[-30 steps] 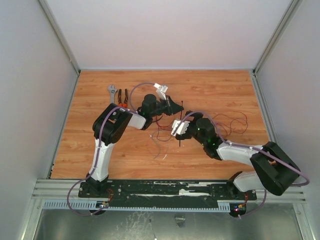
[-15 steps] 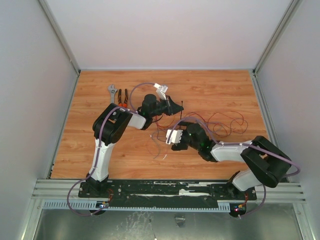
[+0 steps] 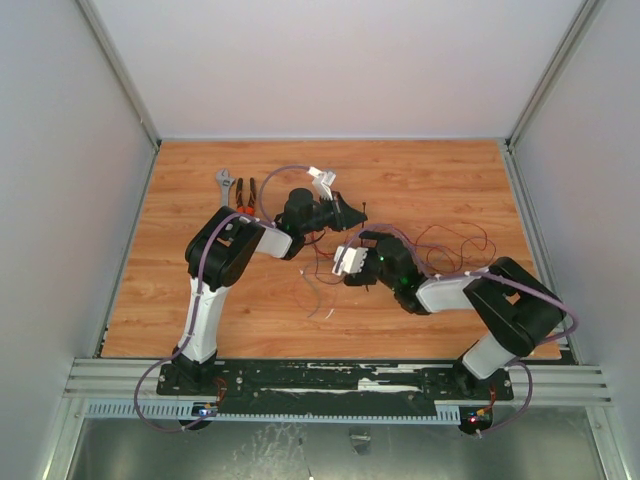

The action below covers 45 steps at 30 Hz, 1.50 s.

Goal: Zip-tie the wires
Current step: Tie the cable at the center of the board.

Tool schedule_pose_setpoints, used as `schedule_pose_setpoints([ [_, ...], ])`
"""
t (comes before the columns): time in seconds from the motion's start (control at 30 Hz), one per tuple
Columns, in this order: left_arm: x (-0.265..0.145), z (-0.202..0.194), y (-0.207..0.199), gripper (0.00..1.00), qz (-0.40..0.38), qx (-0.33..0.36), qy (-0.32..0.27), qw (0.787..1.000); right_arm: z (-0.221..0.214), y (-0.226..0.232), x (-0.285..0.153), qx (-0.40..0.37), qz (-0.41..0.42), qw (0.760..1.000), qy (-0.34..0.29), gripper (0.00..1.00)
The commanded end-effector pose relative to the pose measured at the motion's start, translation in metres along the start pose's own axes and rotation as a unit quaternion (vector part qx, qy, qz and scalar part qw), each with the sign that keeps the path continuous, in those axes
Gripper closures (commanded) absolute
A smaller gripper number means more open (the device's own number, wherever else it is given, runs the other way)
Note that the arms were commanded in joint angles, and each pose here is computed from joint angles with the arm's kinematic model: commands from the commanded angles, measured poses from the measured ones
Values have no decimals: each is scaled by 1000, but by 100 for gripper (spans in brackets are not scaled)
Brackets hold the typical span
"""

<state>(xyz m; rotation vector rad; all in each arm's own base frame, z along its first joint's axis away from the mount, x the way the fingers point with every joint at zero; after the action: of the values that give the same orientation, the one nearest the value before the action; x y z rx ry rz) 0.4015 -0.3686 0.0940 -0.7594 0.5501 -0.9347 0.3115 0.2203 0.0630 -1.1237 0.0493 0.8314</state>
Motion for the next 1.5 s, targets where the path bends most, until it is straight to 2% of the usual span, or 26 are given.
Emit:
schedule_pose_setpoints([
  [0.0, 3, 8, -5, 100, -13, 12, -9, 1000, -27, -8, 5, -25, 5, 999, 38, 1],
  [0.23, 3, 8, -5, 100, -14, 12, -7, 1000, -30, -20, 20, -46, -4, 998, 33, 1],
  [0.53, 4, 3, 1, 100, -6, 14, 0, 1000, -11, -42, 17, -20, -36, 999, 4, 1],
  [0.63, 6, 3, 3, 100, -3, 16, 3, 1000, -5, -40, 2, -12, -18, 1000, 1, 1],
  [0.87, 8, -1, 3, 100, -12, 16, 14, 1000, -9, 1, -35, -2, 69, 997, 33, 1],
  [1.03, 8, -4, 1, 100, -22, 16, 25, 999, -9, 7, -48, -12, 83, 996, 35, 1],
  [1.47, 7, -6, -2, 100, -31, 10, 30, 999, -28, -9, -33, -76, -14, 995, 59, 1],
])
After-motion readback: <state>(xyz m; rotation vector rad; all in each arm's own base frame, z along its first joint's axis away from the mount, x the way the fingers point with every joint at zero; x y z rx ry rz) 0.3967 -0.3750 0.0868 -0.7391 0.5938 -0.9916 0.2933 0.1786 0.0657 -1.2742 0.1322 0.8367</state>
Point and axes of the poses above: each gripper's point midway between its finger pads, its own x axis out along the fingers, its own y axis along the line the jaws close on, z = x × y, the point moved 2 cm from there along -x, back along the fingers, and after that the axes turned 9 degrees about -x, right-handed, at the moved point
